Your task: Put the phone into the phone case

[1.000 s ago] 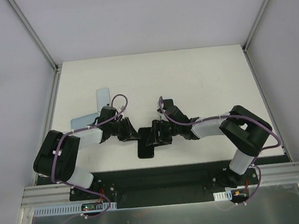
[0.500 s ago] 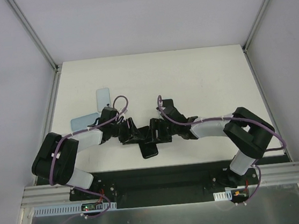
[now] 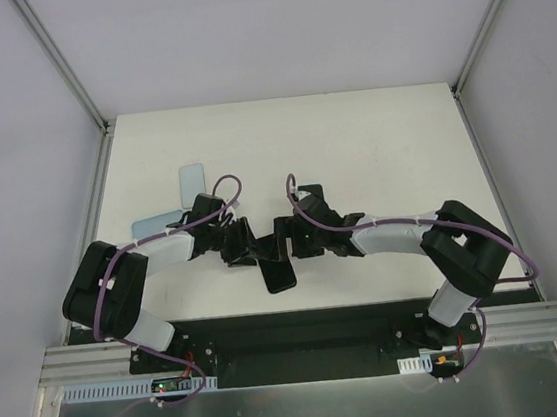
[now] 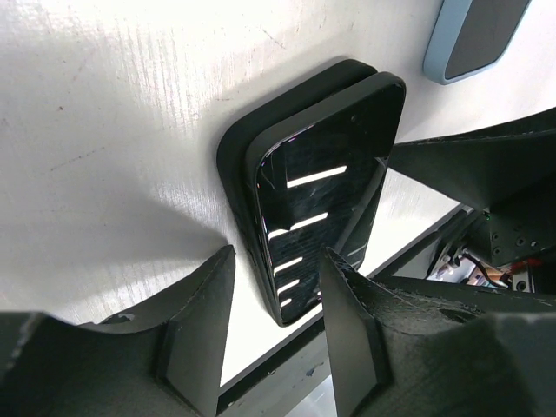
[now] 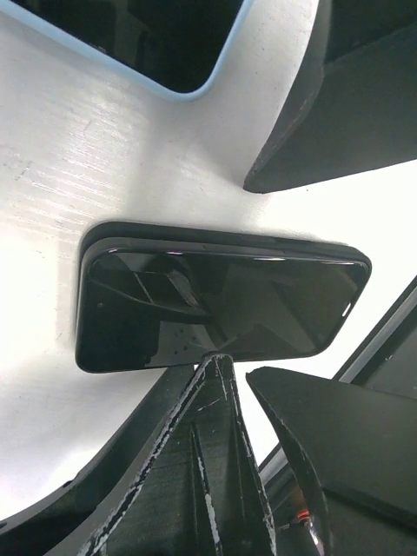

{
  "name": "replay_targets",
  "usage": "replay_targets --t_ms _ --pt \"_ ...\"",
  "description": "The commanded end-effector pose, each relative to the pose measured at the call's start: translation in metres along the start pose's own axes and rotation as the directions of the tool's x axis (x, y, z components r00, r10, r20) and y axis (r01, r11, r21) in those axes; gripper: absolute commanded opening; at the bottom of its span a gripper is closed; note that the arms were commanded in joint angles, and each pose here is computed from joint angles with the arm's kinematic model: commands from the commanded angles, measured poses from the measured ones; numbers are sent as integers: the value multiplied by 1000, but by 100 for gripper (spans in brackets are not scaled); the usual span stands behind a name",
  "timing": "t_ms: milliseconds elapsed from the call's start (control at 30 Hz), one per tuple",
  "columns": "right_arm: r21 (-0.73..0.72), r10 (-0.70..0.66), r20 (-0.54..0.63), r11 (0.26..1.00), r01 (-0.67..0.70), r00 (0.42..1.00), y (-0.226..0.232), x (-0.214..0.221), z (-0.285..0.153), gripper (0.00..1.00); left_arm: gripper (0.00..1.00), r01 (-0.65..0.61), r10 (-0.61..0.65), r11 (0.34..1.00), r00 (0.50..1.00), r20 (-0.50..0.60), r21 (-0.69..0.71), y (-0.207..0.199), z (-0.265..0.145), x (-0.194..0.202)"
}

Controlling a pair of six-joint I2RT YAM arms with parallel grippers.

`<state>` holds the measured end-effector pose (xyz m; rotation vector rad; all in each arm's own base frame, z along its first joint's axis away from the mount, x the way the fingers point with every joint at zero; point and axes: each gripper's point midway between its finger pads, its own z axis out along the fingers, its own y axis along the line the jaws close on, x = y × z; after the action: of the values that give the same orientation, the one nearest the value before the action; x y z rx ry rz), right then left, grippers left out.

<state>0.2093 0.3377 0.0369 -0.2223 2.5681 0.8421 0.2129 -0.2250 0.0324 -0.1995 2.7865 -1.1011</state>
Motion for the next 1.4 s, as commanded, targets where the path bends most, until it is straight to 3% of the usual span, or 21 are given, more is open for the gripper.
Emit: replay_targets --t_ms 0,200,500,733,967,1367 --pt "70 -58 -18 996 59 998 -16 0 -2 84 42 -42 43 999 999 17 -19 1 -2 -7" --pt "6 -63 -55 998 64 997 -5 2 10 84 40 -43 43 999 999 12 -27 4 0 -7" --pt "-59 -42 -85 998 37 996 10 7 14 84 21 -24 25 999 999 -23 44 -3 2 2" --pt "-283 55 -130 955 -90 990 43 0 1 85 13 17 -10 990 998 -55 137 -12 1 13" --pt "-484 84 -99 867 -122 991 74 -19 -18 85 11 59 -43 972 996 -73 226 -19 1 15" --pt "-556 105 -124 816 -157 987 73 -13 -25 81 11 56 -41 977 996 -76 205 -11 4 19"
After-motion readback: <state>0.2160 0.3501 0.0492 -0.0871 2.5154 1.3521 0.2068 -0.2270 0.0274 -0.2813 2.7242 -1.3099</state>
